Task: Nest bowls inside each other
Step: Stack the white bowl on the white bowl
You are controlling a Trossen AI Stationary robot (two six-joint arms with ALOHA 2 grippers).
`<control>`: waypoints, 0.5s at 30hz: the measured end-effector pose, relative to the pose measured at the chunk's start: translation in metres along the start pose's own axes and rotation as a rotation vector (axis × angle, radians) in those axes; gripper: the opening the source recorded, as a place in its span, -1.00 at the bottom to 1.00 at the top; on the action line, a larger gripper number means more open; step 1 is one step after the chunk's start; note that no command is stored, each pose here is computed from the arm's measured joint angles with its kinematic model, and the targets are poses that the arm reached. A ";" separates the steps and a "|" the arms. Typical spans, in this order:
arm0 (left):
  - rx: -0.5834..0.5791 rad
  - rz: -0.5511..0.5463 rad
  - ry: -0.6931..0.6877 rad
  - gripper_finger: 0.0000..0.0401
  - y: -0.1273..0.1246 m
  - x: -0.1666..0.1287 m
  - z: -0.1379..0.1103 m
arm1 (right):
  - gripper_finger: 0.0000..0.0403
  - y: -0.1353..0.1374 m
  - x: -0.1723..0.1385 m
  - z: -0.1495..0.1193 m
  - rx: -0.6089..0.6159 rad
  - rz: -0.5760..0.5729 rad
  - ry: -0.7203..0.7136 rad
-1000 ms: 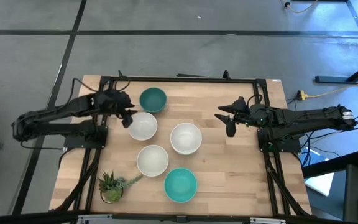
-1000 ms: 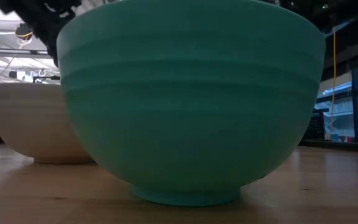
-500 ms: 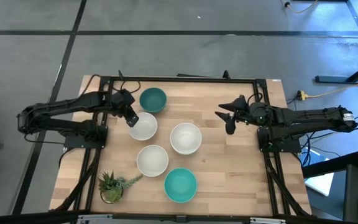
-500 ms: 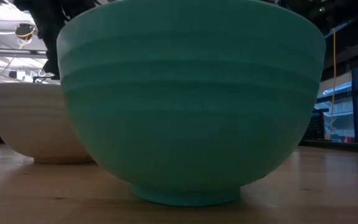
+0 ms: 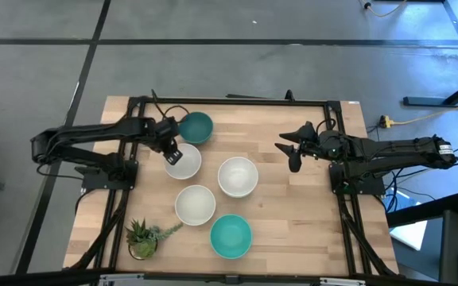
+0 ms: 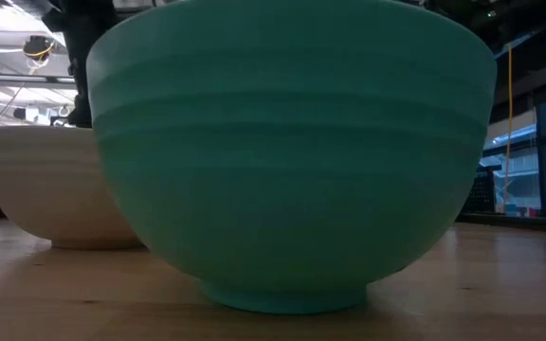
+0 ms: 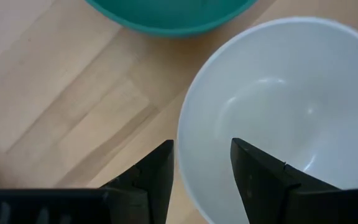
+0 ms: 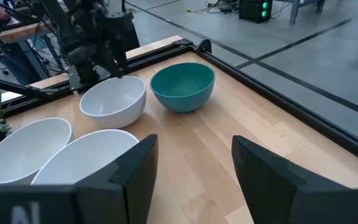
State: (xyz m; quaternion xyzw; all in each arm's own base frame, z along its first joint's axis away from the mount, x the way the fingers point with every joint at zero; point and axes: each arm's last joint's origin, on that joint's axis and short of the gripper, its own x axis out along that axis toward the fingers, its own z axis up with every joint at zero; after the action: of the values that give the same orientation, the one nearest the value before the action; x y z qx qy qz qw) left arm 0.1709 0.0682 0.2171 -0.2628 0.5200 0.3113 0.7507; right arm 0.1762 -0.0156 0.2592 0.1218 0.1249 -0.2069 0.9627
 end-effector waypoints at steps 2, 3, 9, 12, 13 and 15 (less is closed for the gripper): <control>0.002 0.009 0.018 -0.23 -0.001 0.004 0.001 | 0.03 0.000 0.000 0.000 -0.001 0.002 0.001; 0.007 0.013 0.026 -0.23 -0.001 0.006 0.001 | 0.03 0.000 0.000 0.000 -0.003 0.005 0.002; 0.013 0.035 0.064 -0.23 -0.003 0.015 0.003 | 0.03 0.000 0.000 0.000 -0.009 0.007 0.003; 0.014 0.046 0.072 -0.23 -0.003 0.017 0.004 | 0.03 0.000 0.000 0.000 -0.018 0.008 0.003; 0.014 0.047 0.074 -0.23 -0.003 0.018 0.004 | 0.03 0.000 0.000 0.000 -0.019 0.008 0.003; 0.014 0.047 0.076 -0.23 -0.003 0.018 0.004 | 0.03 0.000 0.000 0.000 -0.019 0.008 0.002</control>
State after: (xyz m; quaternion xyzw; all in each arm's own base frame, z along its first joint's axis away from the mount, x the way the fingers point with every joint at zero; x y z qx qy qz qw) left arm 0.1805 0.0721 0.2013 -0.2567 0.5563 0.3152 0.7248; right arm 0.1762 -0.0153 0.2592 0.1135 0.1274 -0.2019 0.9644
